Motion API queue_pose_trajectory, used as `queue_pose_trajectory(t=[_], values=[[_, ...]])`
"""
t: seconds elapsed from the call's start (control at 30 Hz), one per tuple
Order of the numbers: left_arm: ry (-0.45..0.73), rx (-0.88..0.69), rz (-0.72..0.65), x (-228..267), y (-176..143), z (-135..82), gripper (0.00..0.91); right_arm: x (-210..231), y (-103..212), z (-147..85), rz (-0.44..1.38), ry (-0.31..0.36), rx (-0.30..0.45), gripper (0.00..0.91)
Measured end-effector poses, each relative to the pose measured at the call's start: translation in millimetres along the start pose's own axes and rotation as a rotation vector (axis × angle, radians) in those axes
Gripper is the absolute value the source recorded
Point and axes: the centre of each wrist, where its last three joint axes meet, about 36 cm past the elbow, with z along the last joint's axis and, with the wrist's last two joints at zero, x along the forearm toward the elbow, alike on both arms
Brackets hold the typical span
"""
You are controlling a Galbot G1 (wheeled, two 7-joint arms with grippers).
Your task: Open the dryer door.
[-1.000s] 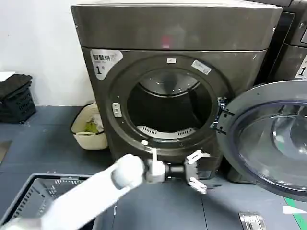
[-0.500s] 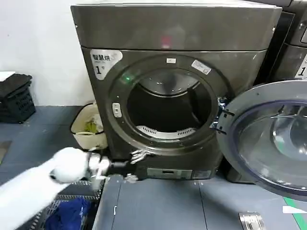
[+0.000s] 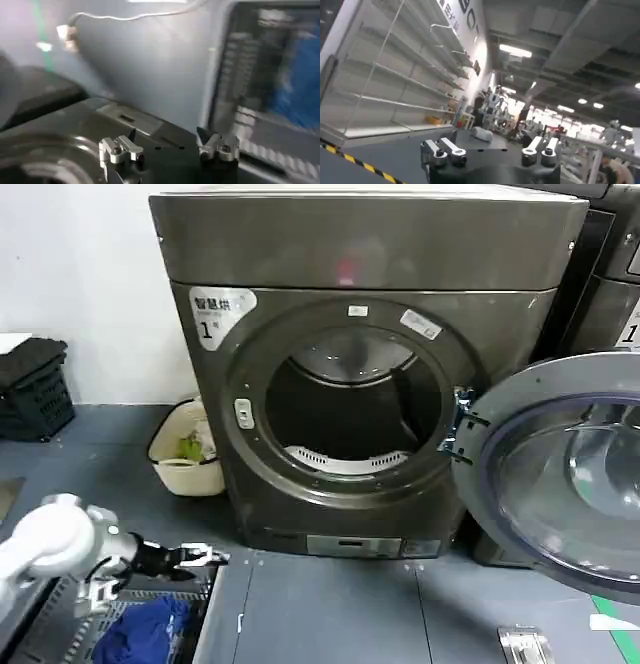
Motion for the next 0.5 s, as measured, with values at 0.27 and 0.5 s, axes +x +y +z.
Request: queue_pose_trajectory(t=[0.27,0.5], values=[[0.091,-0.1,0.134,9.3,-2.2,5.4,0.907,4.3,8.7,1.3,-0.02,-0.016,-0.059,0.907],[0.152,-0.165,0.166,3.1,-3.4,16.4,0.907,6.2,7.4,2.3,-0.025,-0.013,-0.056,0.907]])
